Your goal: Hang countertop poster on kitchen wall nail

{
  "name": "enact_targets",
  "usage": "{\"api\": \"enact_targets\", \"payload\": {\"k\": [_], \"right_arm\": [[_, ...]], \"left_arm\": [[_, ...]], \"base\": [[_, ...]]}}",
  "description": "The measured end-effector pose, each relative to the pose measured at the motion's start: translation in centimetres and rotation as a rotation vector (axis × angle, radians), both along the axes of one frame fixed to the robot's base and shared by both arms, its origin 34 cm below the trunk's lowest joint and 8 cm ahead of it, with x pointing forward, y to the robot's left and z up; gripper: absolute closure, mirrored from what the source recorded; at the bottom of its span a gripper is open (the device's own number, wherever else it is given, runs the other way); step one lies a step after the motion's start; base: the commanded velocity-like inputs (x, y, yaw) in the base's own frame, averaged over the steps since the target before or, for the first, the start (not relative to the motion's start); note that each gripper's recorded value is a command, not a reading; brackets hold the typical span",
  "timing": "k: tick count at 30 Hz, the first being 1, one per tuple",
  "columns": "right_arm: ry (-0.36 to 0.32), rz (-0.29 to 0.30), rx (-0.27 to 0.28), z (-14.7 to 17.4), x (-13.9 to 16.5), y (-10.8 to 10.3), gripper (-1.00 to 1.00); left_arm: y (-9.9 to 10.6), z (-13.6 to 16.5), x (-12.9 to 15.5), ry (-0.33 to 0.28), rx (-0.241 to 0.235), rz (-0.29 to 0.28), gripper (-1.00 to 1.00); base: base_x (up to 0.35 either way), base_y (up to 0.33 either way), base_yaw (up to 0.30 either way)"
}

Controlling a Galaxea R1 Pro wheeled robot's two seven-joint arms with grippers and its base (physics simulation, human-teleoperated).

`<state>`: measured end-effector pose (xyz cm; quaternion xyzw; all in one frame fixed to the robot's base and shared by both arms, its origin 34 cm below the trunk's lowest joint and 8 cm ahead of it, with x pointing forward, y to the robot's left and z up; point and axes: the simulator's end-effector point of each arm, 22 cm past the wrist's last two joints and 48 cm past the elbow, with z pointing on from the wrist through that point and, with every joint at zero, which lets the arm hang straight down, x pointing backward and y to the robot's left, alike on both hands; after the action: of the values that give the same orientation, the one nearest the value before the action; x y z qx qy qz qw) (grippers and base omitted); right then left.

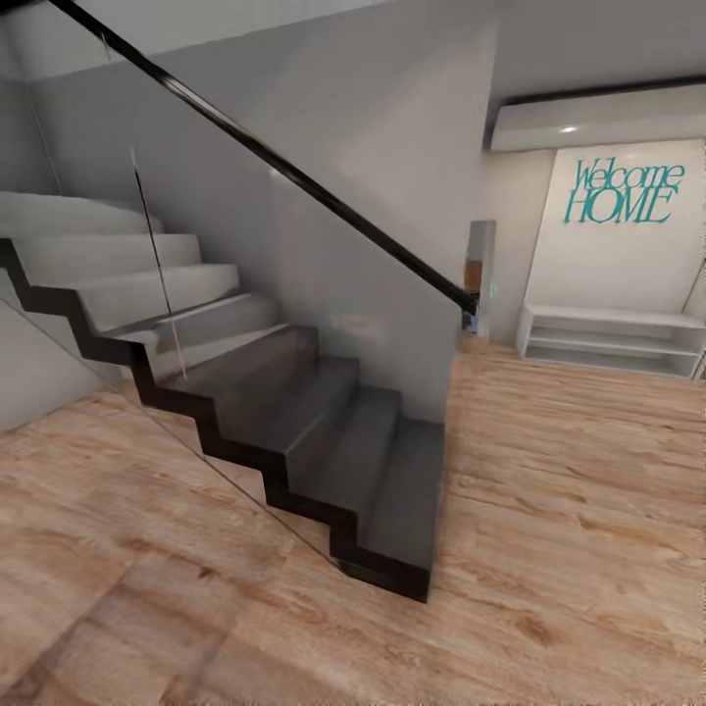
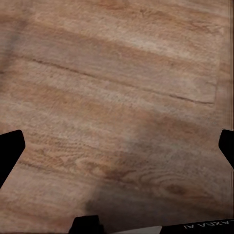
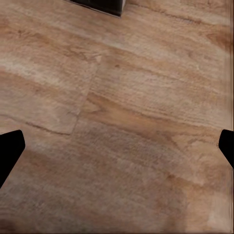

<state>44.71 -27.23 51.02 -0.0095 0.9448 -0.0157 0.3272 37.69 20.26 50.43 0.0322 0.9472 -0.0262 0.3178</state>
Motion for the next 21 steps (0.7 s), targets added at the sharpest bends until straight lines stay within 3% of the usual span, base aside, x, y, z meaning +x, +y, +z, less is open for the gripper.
{"api": "enact_targets", "payload": {"k": [6, 21], "right_arm": [[0.0, 0.0, 0.0, 0.0, 0.0, 0.04, -1.0], [0.0, 0.0, 0.0, 0.0, 0.01, 0.09, -1.0]], "left_arm": [[0.02, -0.01, -0.02, 0.0, 0.0, 0.001, -1.0], [0.01, -0.03, -0.06, 0.001, 0.0, 0.001, -1.0]], "base": [[-0.179, -0.232, 0.13], [-0.069, -0.072, 0.262]]}}
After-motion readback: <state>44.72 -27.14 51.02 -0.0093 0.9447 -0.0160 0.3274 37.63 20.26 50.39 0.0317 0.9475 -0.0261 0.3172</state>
